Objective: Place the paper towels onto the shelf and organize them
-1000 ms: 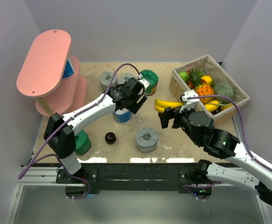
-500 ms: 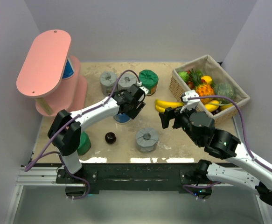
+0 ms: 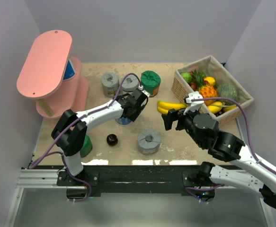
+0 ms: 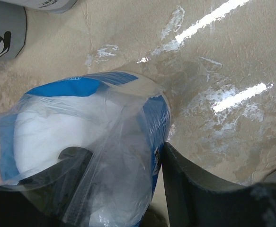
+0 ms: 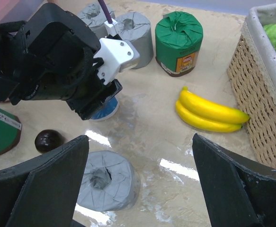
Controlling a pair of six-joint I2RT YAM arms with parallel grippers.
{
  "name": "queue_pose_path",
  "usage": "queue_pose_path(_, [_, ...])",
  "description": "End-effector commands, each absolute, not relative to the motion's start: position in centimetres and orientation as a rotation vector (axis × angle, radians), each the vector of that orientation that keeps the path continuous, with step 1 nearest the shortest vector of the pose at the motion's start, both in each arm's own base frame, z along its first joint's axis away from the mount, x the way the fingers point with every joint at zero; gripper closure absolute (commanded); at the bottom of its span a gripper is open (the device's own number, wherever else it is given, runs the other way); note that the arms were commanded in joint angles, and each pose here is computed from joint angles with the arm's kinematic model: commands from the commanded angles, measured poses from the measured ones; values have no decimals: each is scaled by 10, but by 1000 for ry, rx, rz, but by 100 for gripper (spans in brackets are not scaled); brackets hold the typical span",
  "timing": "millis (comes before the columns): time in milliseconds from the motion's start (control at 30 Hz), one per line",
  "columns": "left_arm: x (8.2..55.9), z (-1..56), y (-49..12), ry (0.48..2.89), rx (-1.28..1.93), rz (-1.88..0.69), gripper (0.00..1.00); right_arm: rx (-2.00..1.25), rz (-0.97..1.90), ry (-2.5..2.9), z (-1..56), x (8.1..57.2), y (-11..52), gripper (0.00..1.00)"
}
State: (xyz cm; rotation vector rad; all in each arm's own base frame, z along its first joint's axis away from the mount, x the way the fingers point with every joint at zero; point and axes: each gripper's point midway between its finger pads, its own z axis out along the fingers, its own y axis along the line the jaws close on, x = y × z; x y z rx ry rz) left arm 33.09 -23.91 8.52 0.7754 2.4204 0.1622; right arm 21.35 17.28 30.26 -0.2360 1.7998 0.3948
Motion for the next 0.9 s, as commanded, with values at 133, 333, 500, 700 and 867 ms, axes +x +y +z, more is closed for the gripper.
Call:
queue_pose_path(133, [345, 134, -223, 2326, 646, 269, 64, -199, 380, 1771, 312, 215, 164, 6])
queue_pose_path(333, [355, 207, -193, 2207, 534, 405, 66, -196, 388, 1770, 312, 215, 165, 6])
queue_pose_path(500, [359, 267, -171, 2116, 435, 456, 67, -204, 400, 1769, 314, 215, 169, 6])
queue_pose_path(700, [376, 305, -111, 2078, 284, 587, 67, -205, 408, 1762, 318, 215, 170, 6])
queue_pose_path(867, [381, 323, -73, 2051, 188, 692, 67, -216, 412, 1762, 322, 216, 173, 6])
